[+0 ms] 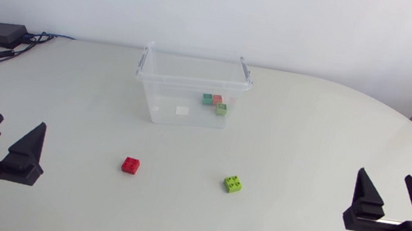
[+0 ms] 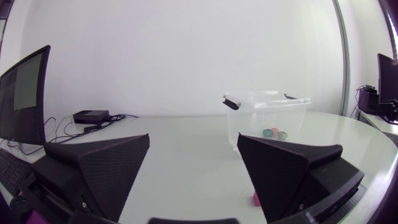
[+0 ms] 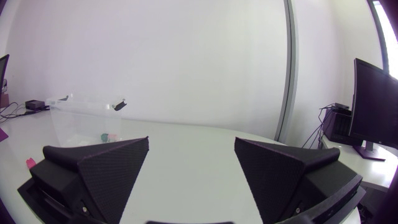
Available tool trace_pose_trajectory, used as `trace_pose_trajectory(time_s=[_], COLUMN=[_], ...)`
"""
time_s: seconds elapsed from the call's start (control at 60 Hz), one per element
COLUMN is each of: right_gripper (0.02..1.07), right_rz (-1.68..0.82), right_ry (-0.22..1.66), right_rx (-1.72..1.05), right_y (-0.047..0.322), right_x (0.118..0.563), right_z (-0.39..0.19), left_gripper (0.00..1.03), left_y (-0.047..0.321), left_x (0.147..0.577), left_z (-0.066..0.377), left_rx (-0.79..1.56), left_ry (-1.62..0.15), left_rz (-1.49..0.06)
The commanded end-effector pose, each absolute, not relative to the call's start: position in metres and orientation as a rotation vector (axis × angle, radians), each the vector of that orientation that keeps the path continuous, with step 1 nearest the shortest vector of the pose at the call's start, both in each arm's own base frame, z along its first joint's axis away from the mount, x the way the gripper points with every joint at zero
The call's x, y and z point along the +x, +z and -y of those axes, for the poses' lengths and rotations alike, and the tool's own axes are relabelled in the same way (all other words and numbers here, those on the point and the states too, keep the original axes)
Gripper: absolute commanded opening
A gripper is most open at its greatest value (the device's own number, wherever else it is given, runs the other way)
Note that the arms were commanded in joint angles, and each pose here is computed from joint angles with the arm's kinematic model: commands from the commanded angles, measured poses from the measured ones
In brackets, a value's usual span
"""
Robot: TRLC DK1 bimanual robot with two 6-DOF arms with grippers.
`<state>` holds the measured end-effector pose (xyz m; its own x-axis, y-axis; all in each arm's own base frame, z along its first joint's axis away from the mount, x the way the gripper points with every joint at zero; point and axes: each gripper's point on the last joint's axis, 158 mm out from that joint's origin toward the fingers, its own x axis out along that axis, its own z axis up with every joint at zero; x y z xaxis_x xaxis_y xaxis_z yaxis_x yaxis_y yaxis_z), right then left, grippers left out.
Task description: Place the duplo bricks in the container
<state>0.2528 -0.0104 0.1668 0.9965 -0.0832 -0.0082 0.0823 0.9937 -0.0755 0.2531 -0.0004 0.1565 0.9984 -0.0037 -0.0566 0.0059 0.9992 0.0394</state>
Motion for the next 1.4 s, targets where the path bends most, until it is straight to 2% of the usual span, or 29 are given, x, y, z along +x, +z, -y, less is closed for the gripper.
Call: trace_pose_trajectory(time_s=[0.0,0.233,0.35,0.5,0.65,0.767,0.95,1.183,1.383], right_gripper=[1.02,1.02,1.02,1.02,1.02,1.02,1.02,1.02,1.02], right_rz=[-0.022,-0.019,-0.005,0.026,-0.003,-0.057,-0.17,-0.313,-0.406], right_ry=[-0.075,-0.068,-0.065,-0.034,-0.027,-0.022,0.005,0.035,0.066], right_rx=[-0.058,-0.059,-0.057,-0.053,-0.057,-0.066,-0.082,-0.053,0.001], right_y=[0.157,0.158,0.17,0.204,0.225,0.231,0.232,0.219,0.208], right_x=[0.254,0.254,0.252,0.246,0.249,0.257,0.271,0.289,0.299], right_z=[0.008,0.007,0.006,-0.001,-0.003,-0.005,-0.014,-0.026,-0.037], left_gripper=[0.99,0.99,0.97,0.96,0.96,0.96,0.96,0.97,0.98], left_y=[0.15,0.153,0.174,0.208,0.236,0.237,0.208,0.126,0.074], left_x=[0.253,0.253,0.249,0.245,0.254,0.269,0.297,0.319,0.323], left_z=[0.002,0.0,0.001,0.002,0.004,0.011,0.029,0.048,0.089], left_rx=[0.015,0.018,0.014,0.014,-0.02,-0.045,-0.049,0.027,0.003], left_ry=[-0.008,-0.002,-0.003,-0.009,-0.016,-0.037,-0.061,-0.111,-0.213], left_rz=[-0.066,-0.056,-0.038,-0.013,-0.078,-0.192,-0.474,-0.959,-1.179])
